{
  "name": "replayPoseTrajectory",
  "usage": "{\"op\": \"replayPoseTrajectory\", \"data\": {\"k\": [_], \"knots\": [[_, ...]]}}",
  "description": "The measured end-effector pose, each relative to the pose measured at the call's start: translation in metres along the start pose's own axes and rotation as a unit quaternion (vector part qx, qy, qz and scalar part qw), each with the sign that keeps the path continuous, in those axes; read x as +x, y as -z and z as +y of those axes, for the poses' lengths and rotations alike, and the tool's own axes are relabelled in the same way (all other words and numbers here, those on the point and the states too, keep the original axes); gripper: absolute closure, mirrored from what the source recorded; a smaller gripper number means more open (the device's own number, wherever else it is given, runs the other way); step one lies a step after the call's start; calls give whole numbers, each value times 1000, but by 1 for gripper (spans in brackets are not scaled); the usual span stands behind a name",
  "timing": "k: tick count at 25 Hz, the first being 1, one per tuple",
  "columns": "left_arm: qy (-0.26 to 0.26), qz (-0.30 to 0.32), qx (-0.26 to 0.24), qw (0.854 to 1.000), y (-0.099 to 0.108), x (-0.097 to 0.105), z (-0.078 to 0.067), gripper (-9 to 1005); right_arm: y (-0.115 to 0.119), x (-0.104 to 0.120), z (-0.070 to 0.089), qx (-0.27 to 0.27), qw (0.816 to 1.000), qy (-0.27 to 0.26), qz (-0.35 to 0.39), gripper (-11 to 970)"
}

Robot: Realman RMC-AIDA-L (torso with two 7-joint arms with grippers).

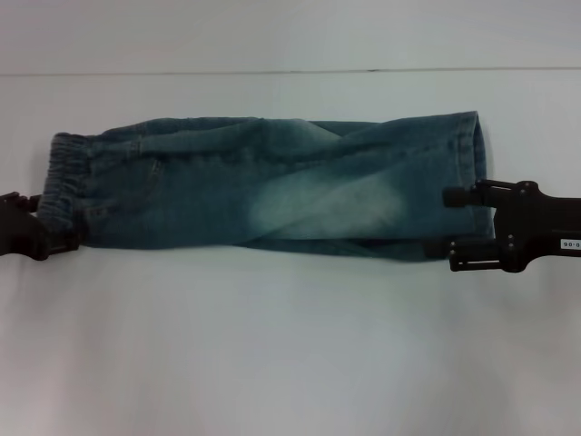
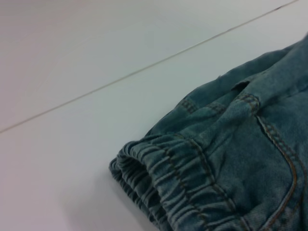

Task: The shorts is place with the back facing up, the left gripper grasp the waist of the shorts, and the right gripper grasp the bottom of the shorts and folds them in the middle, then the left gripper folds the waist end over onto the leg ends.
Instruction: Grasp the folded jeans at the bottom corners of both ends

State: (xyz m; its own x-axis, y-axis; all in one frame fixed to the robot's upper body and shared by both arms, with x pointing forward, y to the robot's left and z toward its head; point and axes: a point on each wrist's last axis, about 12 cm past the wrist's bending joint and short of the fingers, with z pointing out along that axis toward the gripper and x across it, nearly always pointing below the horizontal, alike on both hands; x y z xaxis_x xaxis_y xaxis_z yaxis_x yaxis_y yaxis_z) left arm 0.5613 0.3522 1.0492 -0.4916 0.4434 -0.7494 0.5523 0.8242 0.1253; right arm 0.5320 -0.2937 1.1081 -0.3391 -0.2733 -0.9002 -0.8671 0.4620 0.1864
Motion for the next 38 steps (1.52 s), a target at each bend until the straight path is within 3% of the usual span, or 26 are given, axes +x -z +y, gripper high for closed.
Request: {"op": "replayPoseTrajectory", "data": {"k": [4,7,18,27,35,38], "knots": [[10,-1,-10,1000,2,1,4,155,0,1,-1,2,1000,-4,0,32],[12,0,-11,1000,2,0,4,218,0,1,-2,7,1000,-4,1,33],[-12,-9,26,1000,-2,-6,-7,270,-2,2,-3,8,1000,-8,4,56],[-15,-21,45,999,-1,-16,-8,646,2,5,-3,15,1000,-15,0,85],[-8,-45,60,997,11,-45,-4,929,3,8,-4,24,1000,-16,-6,111],[-10,-48,61,997,16,-59,-4,950,1,11,-4,29,999,-12,-23,242]]}}
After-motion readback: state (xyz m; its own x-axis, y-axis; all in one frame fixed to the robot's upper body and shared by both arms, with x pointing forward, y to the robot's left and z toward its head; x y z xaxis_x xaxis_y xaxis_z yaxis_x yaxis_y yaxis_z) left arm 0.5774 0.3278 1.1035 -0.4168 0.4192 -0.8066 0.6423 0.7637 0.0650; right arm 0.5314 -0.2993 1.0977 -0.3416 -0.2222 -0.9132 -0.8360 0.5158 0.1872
